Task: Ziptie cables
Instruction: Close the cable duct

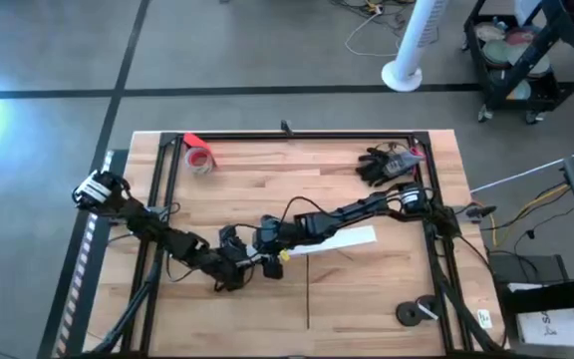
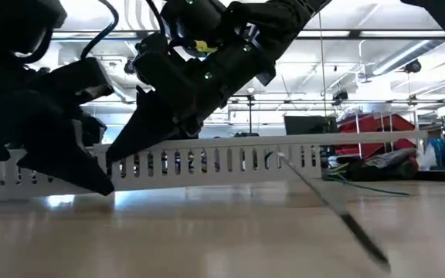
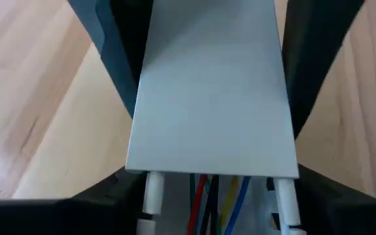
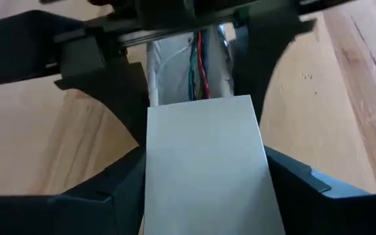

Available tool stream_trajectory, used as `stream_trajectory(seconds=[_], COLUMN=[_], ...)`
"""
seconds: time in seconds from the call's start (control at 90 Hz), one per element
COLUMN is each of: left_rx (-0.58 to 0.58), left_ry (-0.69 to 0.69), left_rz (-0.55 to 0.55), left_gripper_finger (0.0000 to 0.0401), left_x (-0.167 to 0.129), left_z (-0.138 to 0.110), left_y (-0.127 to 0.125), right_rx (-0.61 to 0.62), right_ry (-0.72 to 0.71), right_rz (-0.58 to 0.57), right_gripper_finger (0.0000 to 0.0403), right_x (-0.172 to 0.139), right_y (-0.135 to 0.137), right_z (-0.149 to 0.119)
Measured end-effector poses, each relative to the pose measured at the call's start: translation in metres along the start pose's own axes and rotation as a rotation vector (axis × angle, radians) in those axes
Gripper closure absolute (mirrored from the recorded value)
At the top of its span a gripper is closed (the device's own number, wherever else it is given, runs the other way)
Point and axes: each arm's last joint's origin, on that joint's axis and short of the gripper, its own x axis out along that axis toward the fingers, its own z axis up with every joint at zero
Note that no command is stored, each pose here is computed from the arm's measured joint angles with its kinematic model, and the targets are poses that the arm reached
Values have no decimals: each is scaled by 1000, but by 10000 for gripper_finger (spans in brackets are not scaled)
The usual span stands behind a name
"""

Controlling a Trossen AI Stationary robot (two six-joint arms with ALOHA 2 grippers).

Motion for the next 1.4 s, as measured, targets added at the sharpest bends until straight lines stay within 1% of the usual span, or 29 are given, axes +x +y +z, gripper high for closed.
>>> stream_trajectory(seconds=[0.133, 0.267, 0.322, 0.422, 0.511, 0.589, 0.789, 0.9, 1.011, 1.111, 1.211, 1.267, 1.333, 1.4], left_rx=[15, 33, 44, 34, 7, -3, 9, 29, 57, 66, 50, 42, 24, 3], left_ry=[-3, -18, -14, -19, -19, -16, -34, 2, 86, 135, 140, 121, 96, 102], left_rz=[-8, -13, -17, -14, -8, -8, -35, -57, -50, -34, -65, -88, -109, -107], left_gripper_finger=[179, 182, 173, 143, 120, 108, 102, 107, 110, 114, 119, 120, 120, 115], left_x=[1, 2, 2, 2, 1, 1, -4, -11, -25, -42, -59, -65, -68, -67], left_z=[2, 9, 10, 11, 12, 11, 19, 23, 26, 30, 33, 33, 32, 26], left_y=[0, -1, -2, -2, -2, -2, -3, -2, 1, 6, 9, 9, 9, 10], right_rx=[0, -13, -25, -28, -32, -30, -26, -23, -39, -52, -58, -60, -57, -47], right_ry=[3, -5, -4, -13, -3, 6, 60, 120, 131, 125, 122, 116, 117, 121], right_rz=[-1, 2, 1, 1, -2, -7, -11, -15, -8, 2, 10, 12, 11, 9], right_gripper_finger=[166, 169, 171, 165, 146, 124, 67, 52, 49, 49, 49, 48, 48, 48], right_x=[-1, -1, -1, -2, -6, -9, -20, -25, -31, -32, -32, -32, -32, -32], right_y=[0, 0, 0, 1, 1, 1, 3, 5, 11, 18, 22, 23, 23, 23], right_z=[3, 5, 5, 7, 9, 11, 21, 22, 30, 34, 36, 37, 37, 36])
